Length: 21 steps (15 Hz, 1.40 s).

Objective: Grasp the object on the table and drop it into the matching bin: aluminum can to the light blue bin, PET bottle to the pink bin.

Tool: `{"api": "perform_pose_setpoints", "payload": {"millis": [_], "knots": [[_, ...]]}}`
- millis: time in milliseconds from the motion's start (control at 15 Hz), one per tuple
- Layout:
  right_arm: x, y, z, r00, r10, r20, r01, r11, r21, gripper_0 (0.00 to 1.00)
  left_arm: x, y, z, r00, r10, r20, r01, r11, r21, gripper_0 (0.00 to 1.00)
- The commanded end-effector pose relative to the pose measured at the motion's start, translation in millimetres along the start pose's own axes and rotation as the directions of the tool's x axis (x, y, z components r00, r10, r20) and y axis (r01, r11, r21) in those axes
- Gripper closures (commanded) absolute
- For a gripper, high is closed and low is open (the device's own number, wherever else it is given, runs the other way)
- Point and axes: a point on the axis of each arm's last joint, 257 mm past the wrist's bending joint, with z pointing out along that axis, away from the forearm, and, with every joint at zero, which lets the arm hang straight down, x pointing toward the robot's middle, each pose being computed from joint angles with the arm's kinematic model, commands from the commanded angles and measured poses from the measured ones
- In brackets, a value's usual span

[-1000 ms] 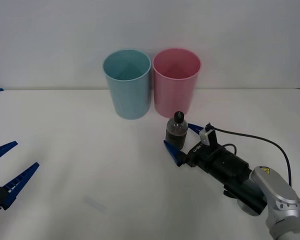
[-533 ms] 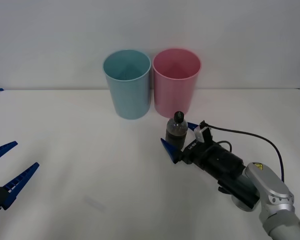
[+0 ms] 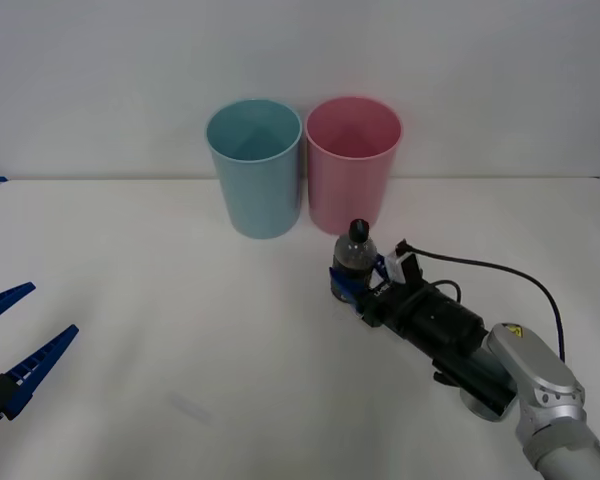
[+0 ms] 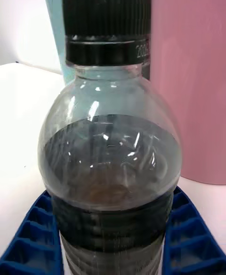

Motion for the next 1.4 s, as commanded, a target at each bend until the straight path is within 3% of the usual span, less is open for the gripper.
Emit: {"api": "perform_pose_setpoints", "payload": {"millis": [67, 467, 933, 1133, 1400], "knots": [[-3, 0.1, 1, 1.0, 0.0, 0.006, 0.0, 1.0, -0.002, 1.0, 0, 0.0, 0, 1.0, 0.0, 0.0, 0.0, 1.0, 0.0, 0.0], [-25, -8.2, -9, 0.999, 0.003, 0.053, -0.003, 0.9999, -0.013, 1.0, 0, 0.0, 0, 1.0, 0.0, 0.0, 0.0, 1.0, 0.0, 0.0], [-71, -27.0, -63, 0.99, 0.034, 0.138, -0.034, 0.9994, -0.004, 1.0, 0, 0.0, 0, 1.0, 0.0, 0.0, 0.0, 1.0, 0.0, 0.0], [-100, -26.2, -86, 0.979, 0.095, 0.178, -0.094, 0.9955, -0.014, 1.0, 0, 0.0, 0, 1.0, 0.0, 0.0, 0.0, 1.0, 0.0, 0.0], [-158, -16.0, -101, 0.957, 0.158, 0.244, -0.151, 0.9875, -0.047, 1.0, 0, 0.0, 0, 1.0, 0.0, 0.0, 0.0, 1.0, 0.0, 0.0]]}}
